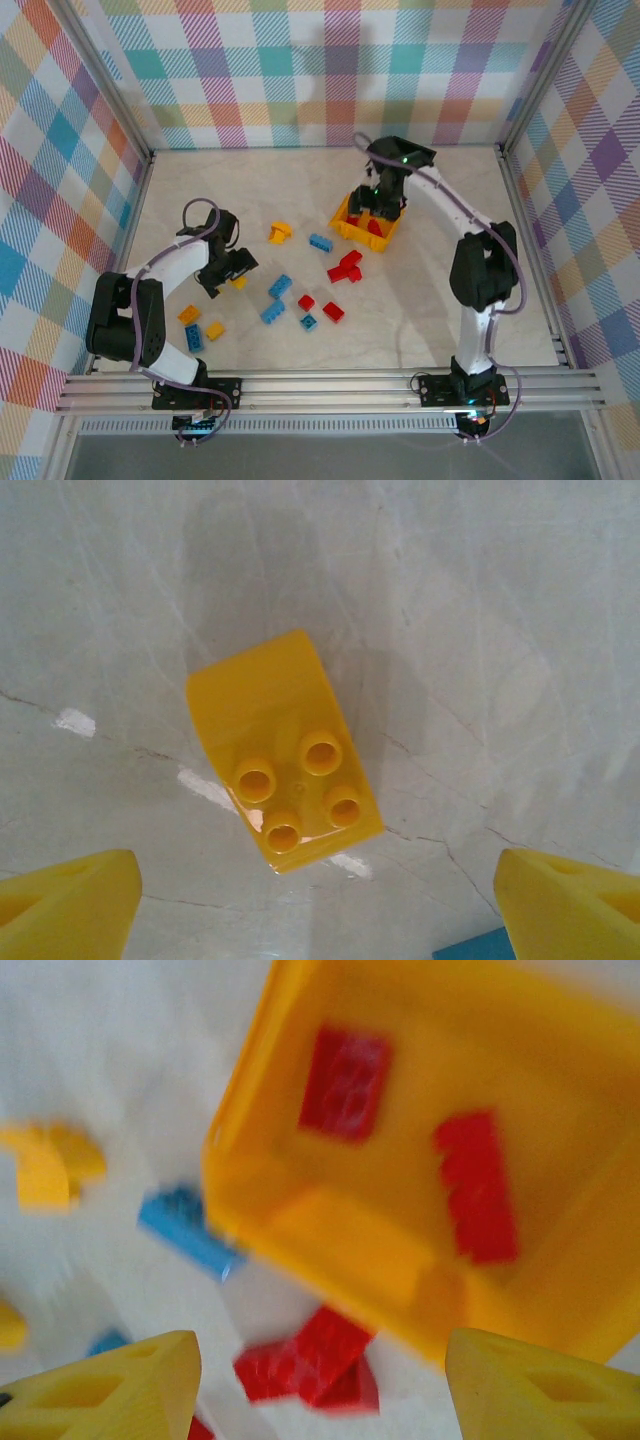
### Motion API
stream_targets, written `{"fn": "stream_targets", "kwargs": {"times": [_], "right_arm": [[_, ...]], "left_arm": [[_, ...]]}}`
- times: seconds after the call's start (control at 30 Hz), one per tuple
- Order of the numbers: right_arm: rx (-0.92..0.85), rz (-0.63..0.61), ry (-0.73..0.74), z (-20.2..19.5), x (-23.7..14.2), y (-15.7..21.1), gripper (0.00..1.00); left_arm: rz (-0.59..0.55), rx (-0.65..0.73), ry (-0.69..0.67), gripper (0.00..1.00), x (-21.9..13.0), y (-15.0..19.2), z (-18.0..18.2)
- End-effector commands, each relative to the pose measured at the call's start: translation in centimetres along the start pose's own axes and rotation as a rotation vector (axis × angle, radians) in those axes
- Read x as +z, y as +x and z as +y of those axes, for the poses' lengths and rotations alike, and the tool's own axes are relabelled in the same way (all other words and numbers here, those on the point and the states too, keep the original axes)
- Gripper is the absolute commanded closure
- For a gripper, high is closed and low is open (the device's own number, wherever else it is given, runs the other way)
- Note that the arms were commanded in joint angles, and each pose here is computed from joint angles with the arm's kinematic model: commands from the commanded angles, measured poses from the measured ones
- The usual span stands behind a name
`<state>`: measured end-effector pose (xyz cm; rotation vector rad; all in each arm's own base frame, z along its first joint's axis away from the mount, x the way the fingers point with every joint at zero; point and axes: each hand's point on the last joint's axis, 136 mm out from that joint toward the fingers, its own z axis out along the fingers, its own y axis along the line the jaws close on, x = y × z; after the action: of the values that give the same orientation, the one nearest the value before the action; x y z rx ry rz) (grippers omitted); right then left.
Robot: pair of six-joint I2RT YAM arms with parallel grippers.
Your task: Sort the legos into containers by color
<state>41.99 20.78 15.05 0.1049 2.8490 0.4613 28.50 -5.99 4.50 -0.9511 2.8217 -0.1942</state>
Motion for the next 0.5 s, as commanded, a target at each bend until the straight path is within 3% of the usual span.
{"fn": "stream_targets", "kwargs": {"times": [0.0, 0.13, 0.23, 0.47], "right_arm": [[0.166, -0.009, 0.051, -1.8, 0.0, -3.0, 0.34], [0.270, -0.031, 0.192, -5.5, -0.6, -5.9, 0.33], [0.313, -0.031, 0.283, -8.9, -1.0, -5.8, 0.33], [0.398, -0.003, 0.285, -13.4, 0.4, -4.8, 0.37]], "left_arm": [[-0.009, 0.015, 0.020, 0.09, -1.0, -0.5, -0.2], [-0.004, 0.033, 0.030, 0.08, -1.3, -0.3, -0.1], [-0.002, 0.041, 0.046, 0.08, -1.3, -0.1, -0.2], [0.008, 0.061, 0.056, 0.08, -1.2, 0.1, -0.2]]}}
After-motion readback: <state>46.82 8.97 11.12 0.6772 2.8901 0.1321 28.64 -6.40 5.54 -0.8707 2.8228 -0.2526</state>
